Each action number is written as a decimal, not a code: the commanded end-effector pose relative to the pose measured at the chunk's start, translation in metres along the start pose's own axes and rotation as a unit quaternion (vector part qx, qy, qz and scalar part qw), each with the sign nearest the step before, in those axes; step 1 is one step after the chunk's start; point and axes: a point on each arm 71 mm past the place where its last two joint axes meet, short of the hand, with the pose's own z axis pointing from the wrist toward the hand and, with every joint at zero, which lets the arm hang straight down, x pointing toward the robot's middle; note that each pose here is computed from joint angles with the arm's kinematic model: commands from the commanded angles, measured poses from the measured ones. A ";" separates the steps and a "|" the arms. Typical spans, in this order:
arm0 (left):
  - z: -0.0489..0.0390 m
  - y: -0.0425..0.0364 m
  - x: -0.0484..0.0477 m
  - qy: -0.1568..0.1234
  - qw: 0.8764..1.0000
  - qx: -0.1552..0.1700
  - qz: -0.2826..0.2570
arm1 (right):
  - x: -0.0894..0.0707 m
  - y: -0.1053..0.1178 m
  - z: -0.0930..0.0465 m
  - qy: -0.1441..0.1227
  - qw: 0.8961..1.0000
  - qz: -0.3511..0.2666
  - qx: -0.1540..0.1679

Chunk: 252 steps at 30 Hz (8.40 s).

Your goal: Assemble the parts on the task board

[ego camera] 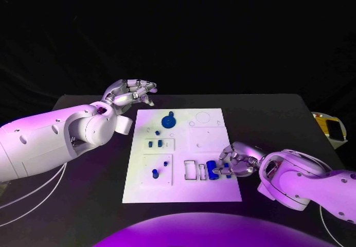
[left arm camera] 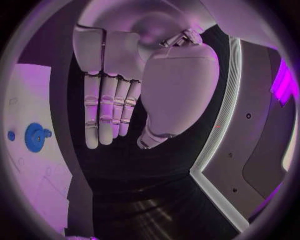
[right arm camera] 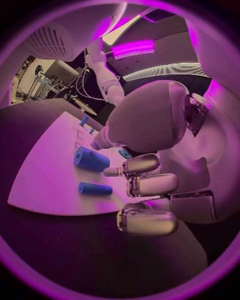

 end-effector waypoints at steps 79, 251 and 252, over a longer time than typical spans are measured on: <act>-0.0006 0.0011 0.0039 0.023 1.000 -0.011 -0.010 | 0.013 0.020 0.017 -0.014 0.999 -0.036 0.020; -0.0052 0.0024 -0.0007 0.025 0.999 -0.022 -0.011 | -0.025 -0.007 -0.002 -0.059 0.996 -0.071 0.012; -0.0052 0.0025 -0.0006 0.026 0.999 -0.022 -0.011 | -0.025 -0.009 -0.003 -0.058 0.995 -0.074 0.015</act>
